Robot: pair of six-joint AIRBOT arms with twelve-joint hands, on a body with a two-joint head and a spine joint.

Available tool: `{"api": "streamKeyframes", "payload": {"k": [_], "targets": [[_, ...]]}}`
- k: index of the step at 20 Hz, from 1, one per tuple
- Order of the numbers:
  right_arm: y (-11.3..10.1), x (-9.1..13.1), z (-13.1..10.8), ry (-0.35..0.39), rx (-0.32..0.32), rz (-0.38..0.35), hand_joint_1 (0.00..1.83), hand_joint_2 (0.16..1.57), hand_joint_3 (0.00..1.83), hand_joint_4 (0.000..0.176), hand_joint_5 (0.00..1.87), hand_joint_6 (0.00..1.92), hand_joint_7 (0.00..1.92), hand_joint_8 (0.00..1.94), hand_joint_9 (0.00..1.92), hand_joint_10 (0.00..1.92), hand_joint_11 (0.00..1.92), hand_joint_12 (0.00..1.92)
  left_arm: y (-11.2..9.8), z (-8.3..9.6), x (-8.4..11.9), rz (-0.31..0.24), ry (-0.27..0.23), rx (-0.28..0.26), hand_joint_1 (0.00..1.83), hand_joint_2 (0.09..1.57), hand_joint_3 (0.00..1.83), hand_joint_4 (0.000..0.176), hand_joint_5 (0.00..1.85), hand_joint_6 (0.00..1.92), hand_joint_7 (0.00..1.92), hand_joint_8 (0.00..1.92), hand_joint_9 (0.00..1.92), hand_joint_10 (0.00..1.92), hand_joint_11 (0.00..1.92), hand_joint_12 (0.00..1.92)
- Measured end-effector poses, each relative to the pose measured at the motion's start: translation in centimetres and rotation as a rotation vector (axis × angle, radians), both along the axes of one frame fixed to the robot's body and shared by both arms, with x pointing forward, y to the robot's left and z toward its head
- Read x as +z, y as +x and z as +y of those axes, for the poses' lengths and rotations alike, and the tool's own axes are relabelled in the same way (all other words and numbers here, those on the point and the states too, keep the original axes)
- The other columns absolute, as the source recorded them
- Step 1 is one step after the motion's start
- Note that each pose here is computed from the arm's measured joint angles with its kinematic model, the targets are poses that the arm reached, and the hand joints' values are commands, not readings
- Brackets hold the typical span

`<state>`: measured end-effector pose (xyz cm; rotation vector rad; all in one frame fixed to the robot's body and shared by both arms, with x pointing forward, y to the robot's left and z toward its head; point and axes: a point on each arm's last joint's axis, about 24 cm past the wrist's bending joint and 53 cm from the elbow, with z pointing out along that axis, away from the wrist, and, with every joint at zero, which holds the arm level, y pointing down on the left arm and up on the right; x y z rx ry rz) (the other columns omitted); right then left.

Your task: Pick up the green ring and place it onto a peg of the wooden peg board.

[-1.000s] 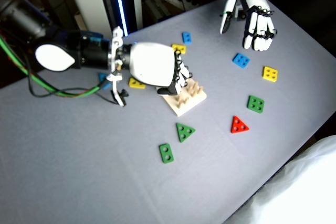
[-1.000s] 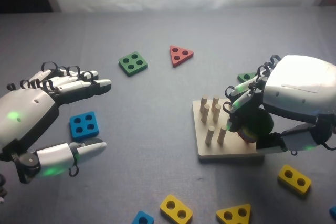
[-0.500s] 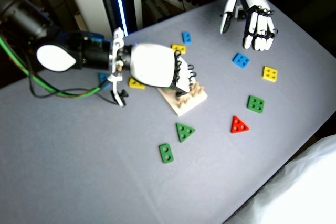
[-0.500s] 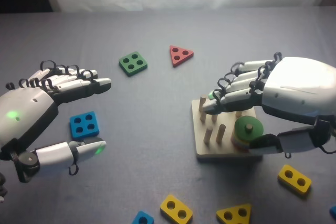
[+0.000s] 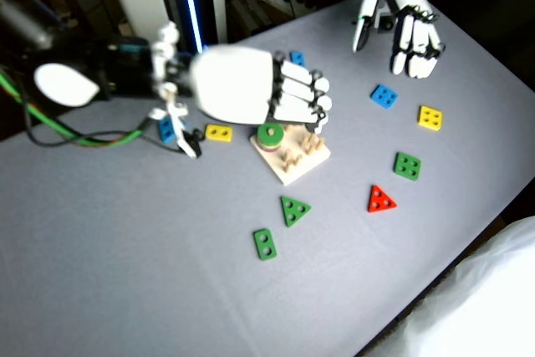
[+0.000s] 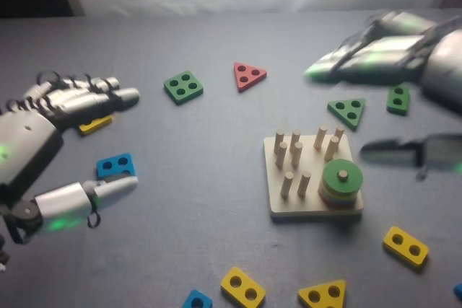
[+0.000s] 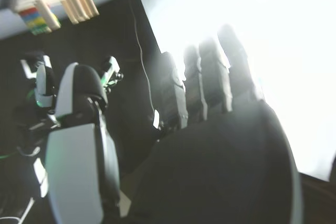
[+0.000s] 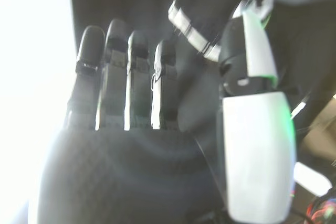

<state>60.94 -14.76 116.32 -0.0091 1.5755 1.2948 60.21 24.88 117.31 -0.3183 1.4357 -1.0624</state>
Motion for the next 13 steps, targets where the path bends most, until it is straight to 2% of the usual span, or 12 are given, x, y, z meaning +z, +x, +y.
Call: {"api": "streamKeyframes", "payload": {"k": [1,2,3,5,6,7,9,10,11,12,13], "targets": [[0.2,1.6,-1.5,0.053,-0.044,-0.032,0.72,1.18,0.00,0.000,0.43,0.00,0.48,0.00,0.45,0.00,0.20,0.46,-0.3,0.0,1.0,-0.034,-0.020,-0.002,0.85,1.11,0.00,0.020,0.49,0.00,0.37,0.00,0.28,0.00,0.00,0.71],[0.1,2.8,-2.4,0.075,-0.071,-0.073,0.79,1.21,0.00,0.000,0.45,0.00,0.49,0.00,0.49,0.00,0.29,0.41,-0.6,-0.1,1.7,-0.063,-0.029,-0.011,0.92,1.08,0.00,0.000,0.53,0.00,0.44,0.01,0.35,0.01,0.00,0.82],[-0.3,4.6,-3.2,0.104,-0.092,-0.133,0.77,1.22,0.00,0.000,0.47,0.00,0.52,0.00,0.55,0.00,0.36,0.37,-0.9,-0.1,2.7,-0.100,-0.050,-0.013,0.95,1.09,0.00,0.000,0.49,0.00,0.45,0.01,0.36,0.01,0.00,0.84],[-1.2,6.9,-4.3,0.145,-0.118,-0.214,0.75,1.25,0.00,0.000,0.53,0.00,0.64,0.01,0.68,0.01,0.46,0.35,-1.3,0.2,4.1,-0.147,-0.077,-0.005,0.85,1.15,0.02,0.000,0.47,0.00,0.47,0.00,0.39,0.01,0.00,0.91],[-1.8,7.9,-4.9,0.176,-0.135,-0.254,0.70,1.29,0.01,0.000,0.49,0.00,0.65,0.00,0.71,0.02,0.46,0.36,-1.4,0.5,4.9,-0.174,-0.099,-0.001,0.77,1.16,0.01,0.000,0.45,0.00,0.45,0.00,0.39,0.01,0.00,0.93],[-2.3,8.5,-5.5,0.196,-0.149,-0.279,0.60,1.30,0.00,0.000,0.43,0.00,0.65,0.00,0.74,0.00,0.53,0.31,-1.3,0.6,5.7,-0.195,-0.110,0.001,0.71,1.16,0.01,0.000,0.41,0.00,0.46,0.00,0.41,0.02,0.00,0.93],[-3.1,9.5,-6.3,0.230,-0.165,-0.319,0.65,1.28,0.00,0.000,0.39,0.00,0.65,0.00,0.73,0.00,0.64,0.10,-1.3,0.3,6.9,-0.237,-0.124,-0.012,0.61,1.20,0.01,0.000,0.35,0.00,0.48,0.01,0.48,0.03,0.00,1.07],[-3.4,10.3,-6.8,0.259,-0.181,-0.340,0.71,1.29,0.00,0.000,0.27,0.00,0.56,0.00,0.63,0.00,0.54,0.04,-1.2,0.0,7.8,-0.260,-0.148,-0.026,0.49,1.24,0.02,0.000,0.26,0.00,0.46,0.00,0.47,0.02,0.00,1.12],[-3.4,10.7,-6.8,0.263,-0.182,-0.356,0.79,1.31,0.01,0.000,0.25,0.00,0.41,0.00,0.46,0.00,0.34,0.01,-1.2,-0.2,8.2,-0.271,-0.157,-0.042,0.30,1.35,0.02,0.000,0.23,0.00,0.41,0.00,0.43,0.01,0.00,1.03],[-3.6,11.0,-6.6,0.268,-0.173,-0.367,0.81,1.30,0.00,0.020,0.26,0.00,0.33,0.00,0.36,0.00,0.24,0.00,-1.3,-0.6,8.6,-0.280,-0.167,-0.068,0.27,1.38,0.01,0.000,0.26,0.01,0.41,0.00,0.45,0.01,0.01,1.00],[-3.8,11.2,-6.3,0.271,-0.159,-0.375,0.86,1.27,0.00,0.053,0.33,0.02,0.20,0.00,0.27,0.00,0.36,0.07,-1.3,-0.9,9.0,-0.297,-0.183,-0.082,0.11,1.43,0.02,0.000,0.36,0.05,0.40,0.00,0.43,0.00,0.00,0.91]]}}
